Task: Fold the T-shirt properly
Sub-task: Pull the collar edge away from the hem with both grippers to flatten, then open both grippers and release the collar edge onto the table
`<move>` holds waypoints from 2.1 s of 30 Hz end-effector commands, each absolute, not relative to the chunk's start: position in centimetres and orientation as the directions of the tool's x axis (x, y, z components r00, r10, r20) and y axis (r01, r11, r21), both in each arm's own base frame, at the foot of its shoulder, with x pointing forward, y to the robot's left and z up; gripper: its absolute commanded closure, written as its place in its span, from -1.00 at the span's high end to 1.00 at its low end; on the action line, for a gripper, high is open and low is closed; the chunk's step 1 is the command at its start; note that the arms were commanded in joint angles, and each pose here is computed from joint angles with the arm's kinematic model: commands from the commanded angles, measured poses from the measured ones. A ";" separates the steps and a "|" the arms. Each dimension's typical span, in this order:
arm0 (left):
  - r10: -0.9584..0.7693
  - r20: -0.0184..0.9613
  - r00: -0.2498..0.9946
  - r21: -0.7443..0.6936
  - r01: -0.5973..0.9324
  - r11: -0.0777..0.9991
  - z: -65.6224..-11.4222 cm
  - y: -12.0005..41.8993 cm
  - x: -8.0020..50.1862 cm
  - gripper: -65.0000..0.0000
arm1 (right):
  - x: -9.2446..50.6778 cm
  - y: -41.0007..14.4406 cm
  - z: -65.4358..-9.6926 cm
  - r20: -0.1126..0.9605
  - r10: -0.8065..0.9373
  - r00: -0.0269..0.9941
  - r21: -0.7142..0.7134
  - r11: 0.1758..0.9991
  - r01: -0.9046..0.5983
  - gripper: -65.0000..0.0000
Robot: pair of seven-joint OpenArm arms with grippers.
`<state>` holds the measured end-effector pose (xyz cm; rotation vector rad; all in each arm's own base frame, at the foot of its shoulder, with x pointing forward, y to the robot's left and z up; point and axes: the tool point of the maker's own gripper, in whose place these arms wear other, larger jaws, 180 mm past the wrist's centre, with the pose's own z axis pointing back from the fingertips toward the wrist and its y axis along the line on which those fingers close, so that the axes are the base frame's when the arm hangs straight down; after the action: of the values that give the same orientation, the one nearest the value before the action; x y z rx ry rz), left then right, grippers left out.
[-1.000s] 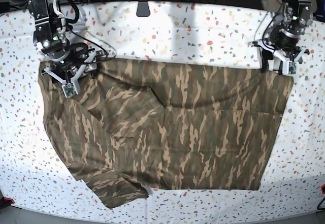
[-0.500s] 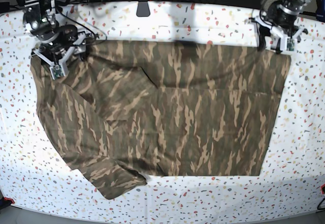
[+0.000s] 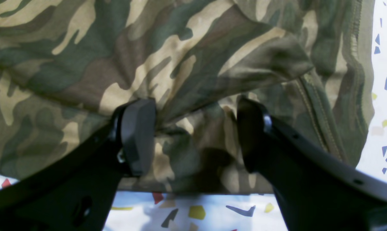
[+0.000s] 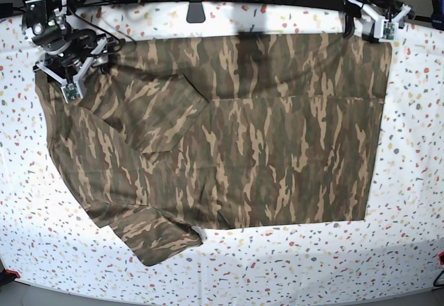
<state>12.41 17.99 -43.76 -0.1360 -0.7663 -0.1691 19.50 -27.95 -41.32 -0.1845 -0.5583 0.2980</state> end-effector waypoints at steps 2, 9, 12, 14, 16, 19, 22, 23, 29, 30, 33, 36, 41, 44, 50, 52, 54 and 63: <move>-0.129 0.606 0.785 -0.058 0.205 0.977 -45.3 18.3 9.8 0.05 | 19.1 -29.0 -41.1 0.450 0.354 0.820 -0.293 0.926 -0.239 0.21; -0.113 0.725 0.680 -0.045 0.210 0.977 -43.4 18.1 13.7 0.05 | 21.5 -28.1 -39.1 0.538 0.353 0.766 -0.294 0.930 -0.222 0.21; -0.116 0.762 0.638 -0.030 0.214 0.976 -42.5 18.2 16.4 0.05 | 22.4 -27.7 -38.7 0.564 0.330 0.757 -0.270 0.940 -0.209 0.21; -0.117 0.778 0.617 -0.023 0.214 0.977 -42.1 18.2 17.7 0.05 | 22.9 -27.7 -38.4 0.574 0.325 0.751 -0.266 0.942 -0.205 0.21; -0.119 0.784 0.610 -0.019 0.214 0.977 -41.8 18.2 18.5 0.05 | 23.3 -27.6 -38.1 0.583 0.326 0.744 -0.269 0.942 -0.202 0.21; -0.123 0.783 0.610 -0.015 0.216 0.976 -41.8 18.3 18.6 0.05 | 23.8 -27.4 -37.5 0.596 0.332 0.732 -0.273 0.940 -0.204 0.21; -0.131 0.752 0.646 -0.015 0.216 0.976 -42.5 18.4 18.1 0.05 | 24.1 -27.0 -36.8 0.610 0.342 0.715 -0.278 0.937 -0.211 0.21; -0.135 0.736 0.663 -0.015 0.216 0.976 -42.8 18.4 17.8 0.05 | 24.1 -26.8 -36.6 0.610 0.344 0.714 -0.279 0.936 -0.213 0.21; -0.181 0.682 0.709 0.012 0.236 0.972 -43.6 18.6 16.3 0.05 | 24.7 -25.9 -34.9 0.631 0.365 0.684 -0.291 0.929 -0.227 0.21; -0.194 0.675 0.712 0.020 0.246 0.969 -43.3 18.5 16.1 0.05 | 24.8 -25.7 -34.6 0.638 0.369 0.676 -0.293 0.928 -0.230 0.21; -0.218 0.690 0.690 0.026 0.278 0.960 -41.0 17.2 16.5 0.05 | 25.2 -25.1 -33.6 0.660 0.379 0.649 -0.299 0.925 -0.236 0.21; -0.233 0.765 0.600 0.044 0.313 0.949 -36.8 15.5 18.3 0.05 | 26.0 -24.5 -32.4 0.698 0.387 0.602 -0.305 0.922 -0.239 0.21; -0.292 0.839 0.459 0.175 0.282 0.943 -31.6 15.6 21.2 0.05 | 27.0 -23.6 -30.8 0.759 0.390 0.521 -0.307 0.921 -0.242 0.21; -0.356 0.850 0.389 0.274 0.252 0.928 -29.9 16.4 22.8 0.05 | 27.4 -23.3 -30.2 0.785 0.389 0.482 -0.307 0.920 -0.241 0.21; -0.337 0.922 0.191 0.297 0.209 0.932 -25.6 15.9 25.9 0.05 | 28.5 -22.9 -29.1 0.818 0.376 0.435 -0.303 0.925 -0.229 0.21; -0.325 0.932 0.158 0.292 0.200 0.935 -24.7 15.8 26.8 0.05 | 29.3 -22.6 -28.2 0.837 0.364 0.409 -0.299 0.930 -0.215 0.21; -0.308 0.945 0.113 0.284 0.188 0.940 -23.3 15.7 28.0 0.05 | 30.6 -22.3 -27.0 0.863 0.345 0.370 -0.289 0.937 -0.199 0.21; -0.232 0.963 0.138 0.208 0.167 0.964 -21.0 15.9 31.9 0.05 | 33.9 -21.1 -25.0 0.878 0.247 0.411 -0.196 0.967 -0.162 0.21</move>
<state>31.90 15.93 -22.05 0.0531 -1.3638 -0.2828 33.48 -21.01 -26.50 -0.0716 -1.0691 0.2416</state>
